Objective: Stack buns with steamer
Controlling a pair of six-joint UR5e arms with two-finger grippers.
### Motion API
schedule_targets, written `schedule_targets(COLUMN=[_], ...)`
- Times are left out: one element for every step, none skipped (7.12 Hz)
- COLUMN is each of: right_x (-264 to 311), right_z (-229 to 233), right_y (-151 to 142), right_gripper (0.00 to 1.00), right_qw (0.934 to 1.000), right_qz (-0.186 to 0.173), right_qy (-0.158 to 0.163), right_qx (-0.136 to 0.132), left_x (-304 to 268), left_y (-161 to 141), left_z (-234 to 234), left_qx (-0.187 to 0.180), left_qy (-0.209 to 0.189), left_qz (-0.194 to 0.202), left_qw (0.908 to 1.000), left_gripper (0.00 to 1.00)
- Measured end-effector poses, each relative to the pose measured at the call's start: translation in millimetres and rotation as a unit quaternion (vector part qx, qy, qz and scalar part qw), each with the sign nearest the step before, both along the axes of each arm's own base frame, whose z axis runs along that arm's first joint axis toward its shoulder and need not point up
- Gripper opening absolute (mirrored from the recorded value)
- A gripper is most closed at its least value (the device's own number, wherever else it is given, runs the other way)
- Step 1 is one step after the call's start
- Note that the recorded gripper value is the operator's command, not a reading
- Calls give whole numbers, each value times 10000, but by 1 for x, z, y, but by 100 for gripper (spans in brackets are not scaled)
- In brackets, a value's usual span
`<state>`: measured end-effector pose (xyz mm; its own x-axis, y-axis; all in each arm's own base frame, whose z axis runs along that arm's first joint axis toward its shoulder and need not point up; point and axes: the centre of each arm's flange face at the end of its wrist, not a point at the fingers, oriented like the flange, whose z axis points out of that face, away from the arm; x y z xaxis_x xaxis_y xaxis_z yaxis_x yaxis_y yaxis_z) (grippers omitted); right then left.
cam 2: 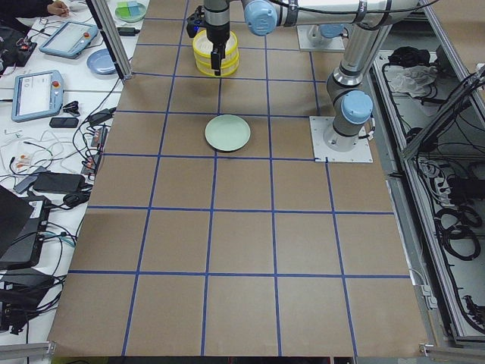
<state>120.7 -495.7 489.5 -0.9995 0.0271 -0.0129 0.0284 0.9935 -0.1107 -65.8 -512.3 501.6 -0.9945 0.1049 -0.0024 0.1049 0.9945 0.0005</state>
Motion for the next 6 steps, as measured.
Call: schedule_targets(right_x=[1, 0, 0, 0, 0, 0], right_z=[2, 6, 9, 10, 10, 11], right_y=[3, 7, 11, 12, 13, 14], right_gripper=[100, 100, 100, 100, 100, 100], right_qw=[10000, 10000, 10000, 10000, 10000, 10000], right_qz=[-23, -34, -43, -44, -45, -47], right_qy=[-32, -14, 13, 28, 33, 51], right_qx=[6, 8, 19, 26, 28, 23], left_x=[-8, -21, -30, -34, -35, -35], left_y=[6, 11, 13, 13, 13, 13], left_z=[4, 7, 7, 7, 6, 5], left_qx=[1, -7, -14, -16, -17, -14], left_qy=[4, -4, -8, -6, -2, 2], left_qz=[59, 0, -54, -80, -89, -92], left_qw=[10000, 10000, 10000, 10000, 10000, 10000], left_gripper=[100, 100, 100, 100, 100, 100])
